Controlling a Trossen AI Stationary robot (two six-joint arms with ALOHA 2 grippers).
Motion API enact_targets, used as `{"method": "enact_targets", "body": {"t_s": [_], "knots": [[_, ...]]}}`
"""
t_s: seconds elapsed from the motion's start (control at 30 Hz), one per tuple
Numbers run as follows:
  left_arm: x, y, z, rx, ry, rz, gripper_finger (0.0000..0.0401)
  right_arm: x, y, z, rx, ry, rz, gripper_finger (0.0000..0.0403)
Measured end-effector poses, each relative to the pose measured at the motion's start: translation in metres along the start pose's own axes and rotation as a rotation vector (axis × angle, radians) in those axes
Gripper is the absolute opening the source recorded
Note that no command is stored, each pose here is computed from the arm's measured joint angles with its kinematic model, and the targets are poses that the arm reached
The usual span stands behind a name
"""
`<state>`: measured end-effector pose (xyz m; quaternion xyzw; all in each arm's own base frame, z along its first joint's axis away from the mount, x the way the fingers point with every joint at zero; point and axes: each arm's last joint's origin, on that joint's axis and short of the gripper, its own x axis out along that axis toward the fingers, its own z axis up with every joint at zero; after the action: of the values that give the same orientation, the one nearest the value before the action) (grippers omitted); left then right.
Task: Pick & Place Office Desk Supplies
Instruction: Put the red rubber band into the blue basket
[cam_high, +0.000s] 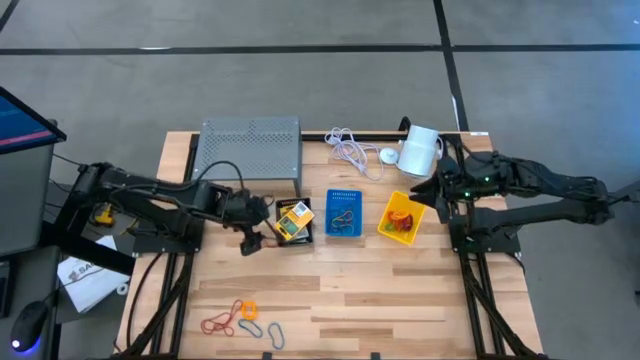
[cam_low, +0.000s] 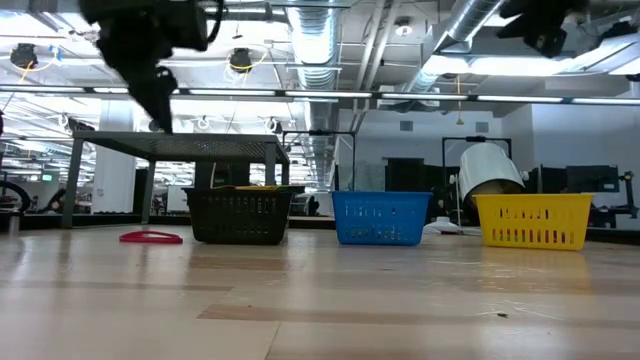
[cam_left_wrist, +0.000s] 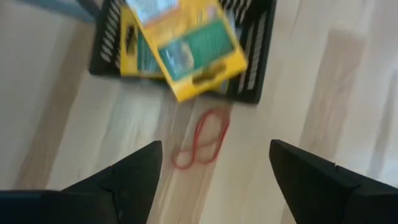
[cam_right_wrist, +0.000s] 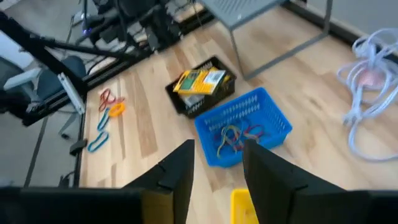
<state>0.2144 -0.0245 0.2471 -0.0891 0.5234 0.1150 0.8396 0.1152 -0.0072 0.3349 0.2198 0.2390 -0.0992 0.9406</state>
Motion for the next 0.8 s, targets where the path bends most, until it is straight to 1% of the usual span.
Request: {"method": "enact_targets", "body": {"t_s": [0.1,0.17,0.23,0.37,0.63,0.8], "knots": [[0.011,-0.003,-0.006,0.029,0.051,0.032,0.0285,-0.001,0.003,-0.002,0.001,0.013,0.026,0.0122],[0.019,-0.006,-0.007,0.062,0.055,0.064,0.0285,-0.003,0.005,-0.003,-0.009,0.014,0.047,0.0121],[0.03,-0.006,-0.013,0.107,0.115,0.094,0.0285,-0.007,0.006,-0.004,-0.003,0.004,0.067,0.0121],[0.051,-0.007,-0.018,0.152,0.193,0.124,0.0285,-0.019,0.006,-0.007,0.014,-0.027,0.107,0.0121],[0.084,-0.015,-0.015,0.262,0.229,0.128,0.0285,-0.037,0.004,-0.011,0.021,-0.093,0.136,0.0121],[0.097,-0.016,-0.017,0.277,0.273,0.141,0.0285,-0.042,0.004,-0.013,0.022,-0.098,0.161,0.012]]}}
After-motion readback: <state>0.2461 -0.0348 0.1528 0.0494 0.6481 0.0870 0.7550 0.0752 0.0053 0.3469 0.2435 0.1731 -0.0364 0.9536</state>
